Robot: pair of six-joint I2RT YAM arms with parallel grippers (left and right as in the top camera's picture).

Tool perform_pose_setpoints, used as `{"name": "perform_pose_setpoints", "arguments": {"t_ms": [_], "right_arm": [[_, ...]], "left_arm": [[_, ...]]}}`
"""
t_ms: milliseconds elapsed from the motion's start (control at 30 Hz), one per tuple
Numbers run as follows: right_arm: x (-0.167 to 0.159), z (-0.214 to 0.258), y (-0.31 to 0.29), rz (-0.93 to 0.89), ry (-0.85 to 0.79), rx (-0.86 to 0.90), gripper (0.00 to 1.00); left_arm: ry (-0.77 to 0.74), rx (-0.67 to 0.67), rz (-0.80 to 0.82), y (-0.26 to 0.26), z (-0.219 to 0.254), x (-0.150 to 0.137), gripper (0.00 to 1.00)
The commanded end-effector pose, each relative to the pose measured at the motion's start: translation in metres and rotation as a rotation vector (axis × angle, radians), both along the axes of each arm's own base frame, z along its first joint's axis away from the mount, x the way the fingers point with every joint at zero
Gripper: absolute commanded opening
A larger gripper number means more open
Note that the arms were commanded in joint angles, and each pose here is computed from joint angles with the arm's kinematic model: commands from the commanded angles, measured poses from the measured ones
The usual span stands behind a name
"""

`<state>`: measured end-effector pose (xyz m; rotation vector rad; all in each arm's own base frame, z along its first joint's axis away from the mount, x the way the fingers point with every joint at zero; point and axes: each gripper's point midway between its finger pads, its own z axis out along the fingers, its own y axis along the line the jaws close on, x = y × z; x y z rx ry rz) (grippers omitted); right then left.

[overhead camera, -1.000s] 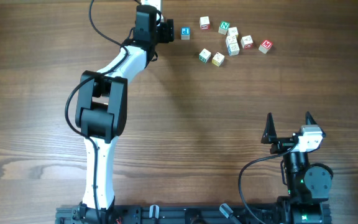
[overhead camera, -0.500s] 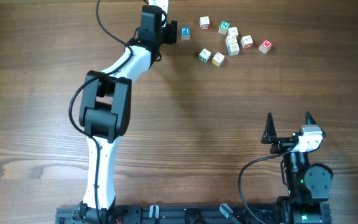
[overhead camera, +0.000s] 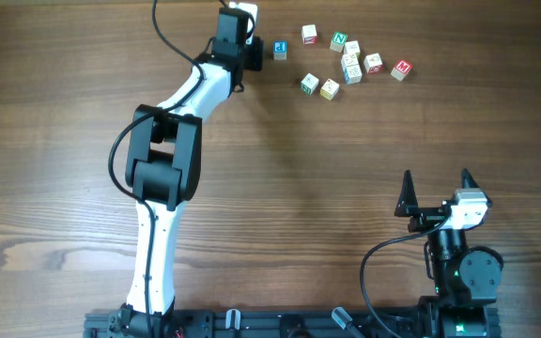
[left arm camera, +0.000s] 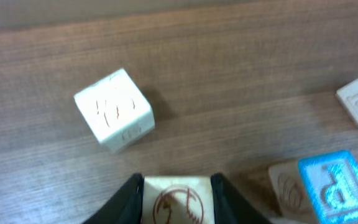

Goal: Form a horizontal line

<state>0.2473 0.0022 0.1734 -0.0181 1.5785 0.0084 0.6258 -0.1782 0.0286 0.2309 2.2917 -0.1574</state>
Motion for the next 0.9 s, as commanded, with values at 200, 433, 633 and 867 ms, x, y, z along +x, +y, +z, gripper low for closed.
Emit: {"name": "perform_pose_setpoints", "arguments": {"t_ms": [200,433,633,867], "right_arm": [[0.0,0.002,0.001,0.008,-0.009,-0.017,1.0],[0.0,0.002,0.001,0.008,-0.008,-0.017,1.0],[0.0,0.002,0.001,0.008,-0.008,-0.017,1.0],[0.0,0.002,0.001,0.008,-0.008,-0.017,1.0]], "left_arm": [[-0.102,0.011,-0.001,0.007,0.16,-0.009,0.32],[0.053,0.047,-0.005,0.03,0.226,-0.098,0.28],[0.322,0.079,0.042,0.049,0.204,-0.164,0.21],[0.554,0.039,0.062,0.049,0.18,-0.212,0.2]]}}
